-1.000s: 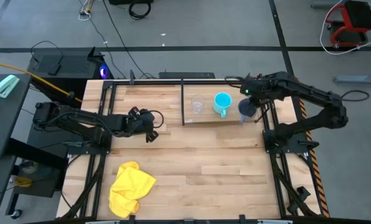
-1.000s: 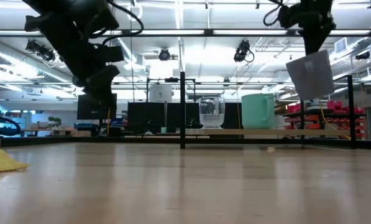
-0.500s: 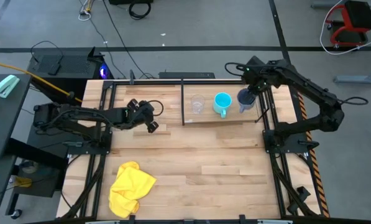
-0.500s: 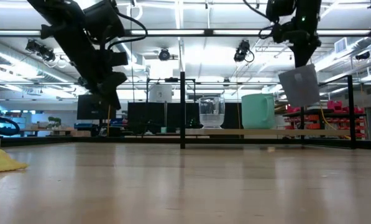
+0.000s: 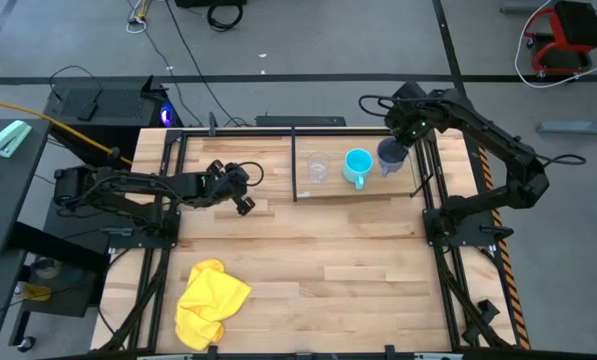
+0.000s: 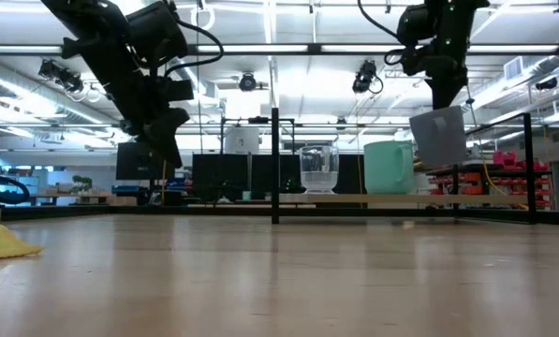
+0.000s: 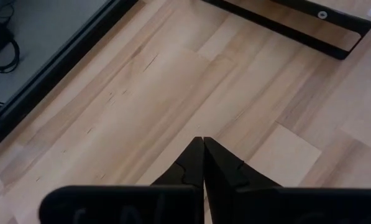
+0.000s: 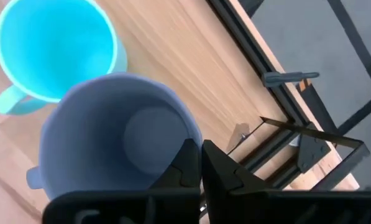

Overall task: Stack small to large cups/mugs on shelf
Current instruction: Put the blue mug on the shelf

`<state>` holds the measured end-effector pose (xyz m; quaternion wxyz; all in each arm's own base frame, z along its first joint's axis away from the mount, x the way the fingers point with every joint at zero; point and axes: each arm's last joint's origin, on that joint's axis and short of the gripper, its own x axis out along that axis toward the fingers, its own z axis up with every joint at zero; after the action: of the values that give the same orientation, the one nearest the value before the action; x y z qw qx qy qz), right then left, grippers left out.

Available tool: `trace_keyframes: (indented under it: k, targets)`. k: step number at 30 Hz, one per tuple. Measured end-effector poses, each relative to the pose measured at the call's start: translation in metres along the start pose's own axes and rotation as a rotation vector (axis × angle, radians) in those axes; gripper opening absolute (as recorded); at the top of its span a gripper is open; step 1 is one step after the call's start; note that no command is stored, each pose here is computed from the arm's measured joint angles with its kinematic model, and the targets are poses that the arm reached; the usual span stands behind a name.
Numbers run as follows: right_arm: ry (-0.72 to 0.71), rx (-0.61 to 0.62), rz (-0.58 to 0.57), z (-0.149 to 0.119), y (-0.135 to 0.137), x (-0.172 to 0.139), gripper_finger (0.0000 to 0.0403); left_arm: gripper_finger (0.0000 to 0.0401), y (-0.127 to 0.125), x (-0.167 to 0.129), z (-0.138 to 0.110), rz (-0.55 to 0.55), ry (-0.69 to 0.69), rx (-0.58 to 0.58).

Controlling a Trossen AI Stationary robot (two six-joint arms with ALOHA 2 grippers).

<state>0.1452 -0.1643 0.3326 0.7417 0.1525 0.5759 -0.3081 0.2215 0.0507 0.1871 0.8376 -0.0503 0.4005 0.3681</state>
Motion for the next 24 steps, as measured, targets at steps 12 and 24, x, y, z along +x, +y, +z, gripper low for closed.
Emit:
trace_keyframes:
  k: [12, 24]
  targets:
    - [-0.010, -0.022, -0.007, -0.034, 0.004, 0.034, 0.0002, 0.0019, 0.000, 0.000, -0.001, 0.002, 0.006, -0.004]
    - [-0.046, -0.032, -0.023, -0.044, -0.004, 0.044, 0.0002, 0.0024, -0.001, 0.000, 0.003, -0.010, -0.030, -0.026]
